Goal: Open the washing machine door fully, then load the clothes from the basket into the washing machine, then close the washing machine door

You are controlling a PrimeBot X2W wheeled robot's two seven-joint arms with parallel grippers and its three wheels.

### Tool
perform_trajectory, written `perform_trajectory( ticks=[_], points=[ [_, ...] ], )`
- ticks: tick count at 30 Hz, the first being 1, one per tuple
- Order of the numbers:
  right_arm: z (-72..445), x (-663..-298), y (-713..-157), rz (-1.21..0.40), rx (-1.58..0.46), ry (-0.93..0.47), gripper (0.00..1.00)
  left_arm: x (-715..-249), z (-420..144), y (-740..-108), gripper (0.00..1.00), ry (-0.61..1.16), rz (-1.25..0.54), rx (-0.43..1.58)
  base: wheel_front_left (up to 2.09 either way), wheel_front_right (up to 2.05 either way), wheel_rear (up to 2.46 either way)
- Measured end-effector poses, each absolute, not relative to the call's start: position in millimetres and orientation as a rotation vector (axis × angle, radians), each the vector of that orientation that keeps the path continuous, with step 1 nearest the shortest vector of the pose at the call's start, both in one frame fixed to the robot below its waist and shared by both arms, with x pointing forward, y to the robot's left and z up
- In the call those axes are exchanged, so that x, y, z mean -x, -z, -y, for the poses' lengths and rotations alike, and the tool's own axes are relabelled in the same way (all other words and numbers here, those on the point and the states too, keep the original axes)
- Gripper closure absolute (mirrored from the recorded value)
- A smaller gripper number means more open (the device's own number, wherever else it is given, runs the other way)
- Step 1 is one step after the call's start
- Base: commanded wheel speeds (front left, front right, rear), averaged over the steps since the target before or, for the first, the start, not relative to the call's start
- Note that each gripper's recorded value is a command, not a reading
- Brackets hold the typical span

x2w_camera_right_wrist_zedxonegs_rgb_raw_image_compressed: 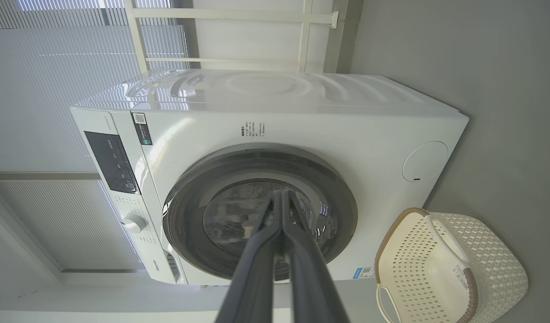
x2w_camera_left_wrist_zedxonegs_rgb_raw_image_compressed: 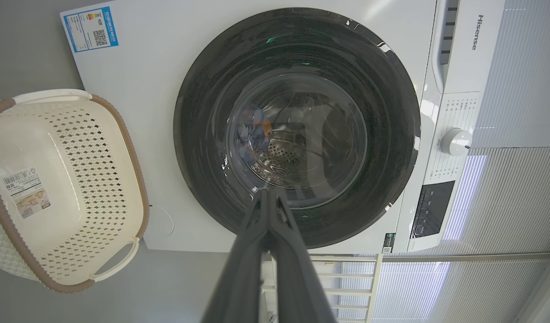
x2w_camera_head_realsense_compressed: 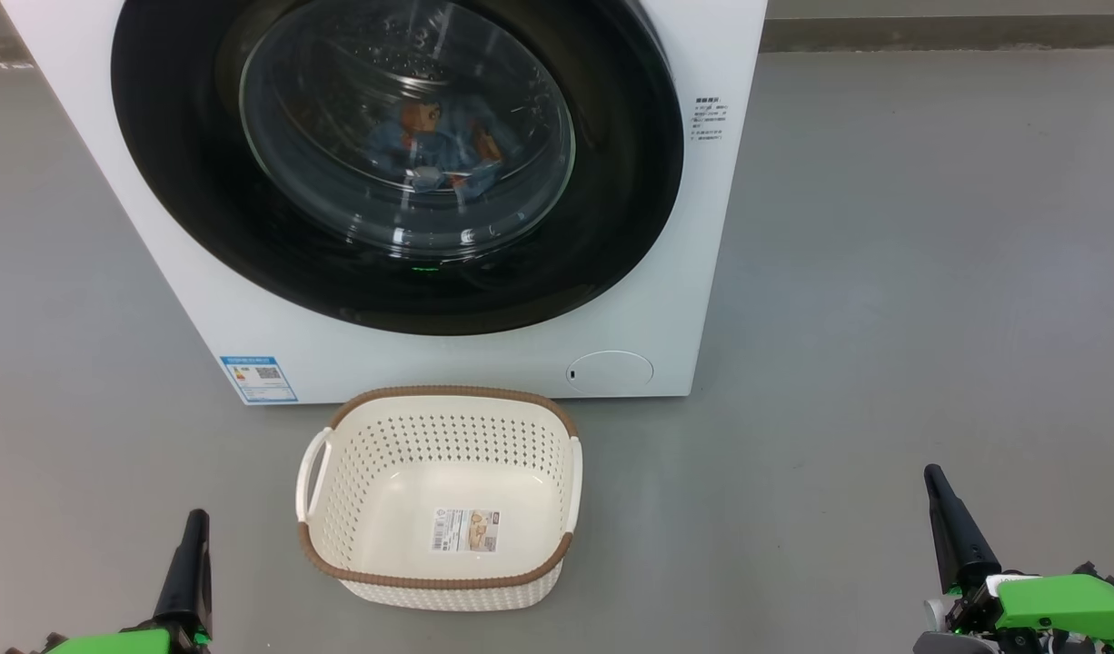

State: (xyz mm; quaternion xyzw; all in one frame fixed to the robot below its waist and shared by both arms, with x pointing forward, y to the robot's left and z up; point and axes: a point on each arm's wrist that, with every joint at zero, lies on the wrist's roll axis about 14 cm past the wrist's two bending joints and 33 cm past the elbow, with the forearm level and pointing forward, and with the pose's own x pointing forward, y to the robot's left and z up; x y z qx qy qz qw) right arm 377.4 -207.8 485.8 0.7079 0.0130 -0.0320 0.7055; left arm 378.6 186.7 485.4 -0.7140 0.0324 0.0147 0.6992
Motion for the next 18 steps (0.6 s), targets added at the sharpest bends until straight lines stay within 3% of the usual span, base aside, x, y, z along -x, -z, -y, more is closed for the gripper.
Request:
perform_trajectory(
  ticks=[18],
  points=[
    [208.1, -377.4, -485.9, -0.028, -1.575, 0.072, 1.00, -378.5, -187.9, -485.5, 1.00, -0.036, -0.069, 1.592, 0.00, 0.00, 0.00]
  ],
)
